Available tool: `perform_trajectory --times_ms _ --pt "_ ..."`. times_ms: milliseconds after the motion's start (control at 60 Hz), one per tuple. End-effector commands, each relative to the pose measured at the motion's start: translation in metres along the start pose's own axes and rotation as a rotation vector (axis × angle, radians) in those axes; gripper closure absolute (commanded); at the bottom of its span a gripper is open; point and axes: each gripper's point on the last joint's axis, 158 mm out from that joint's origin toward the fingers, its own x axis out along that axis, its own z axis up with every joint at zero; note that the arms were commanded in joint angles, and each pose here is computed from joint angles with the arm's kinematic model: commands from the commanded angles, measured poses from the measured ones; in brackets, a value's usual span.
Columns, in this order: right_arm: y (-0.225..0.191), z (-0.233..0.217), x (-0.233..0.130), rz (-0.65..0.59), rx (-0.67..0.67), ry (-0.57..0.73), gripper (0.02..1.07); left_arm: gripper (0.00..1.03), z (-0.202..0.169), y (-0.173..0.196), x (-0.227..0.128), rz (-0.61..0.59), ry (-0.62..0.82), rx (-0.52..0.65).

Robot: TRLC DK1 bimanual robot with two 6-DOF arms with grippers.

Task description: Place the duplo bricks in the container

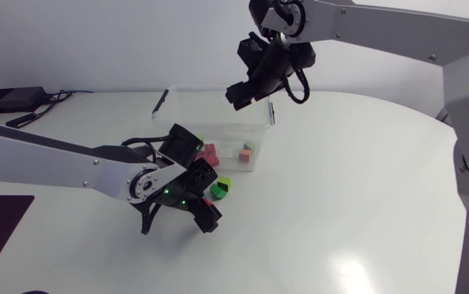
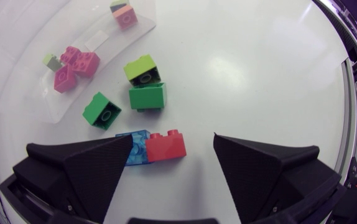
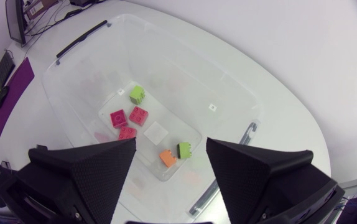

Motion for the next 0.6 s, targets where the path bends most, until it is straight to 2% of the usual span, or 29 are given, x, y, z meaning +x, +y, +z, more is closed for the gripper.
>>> perform_trajectory --times_ms 0,583 --pt "0.0 -0.004 -0.015 -0.008 0.02 -0.008 0.21 0.15 -0.017 -0.007 0.009 -0.011 0.047 -0.015" --pt "0.002 -0.028 -0.027 -0.019 0.012 0.004 0.21 0.15 -0.021 -0.025 0.011 -0.025 0.066 0.008"
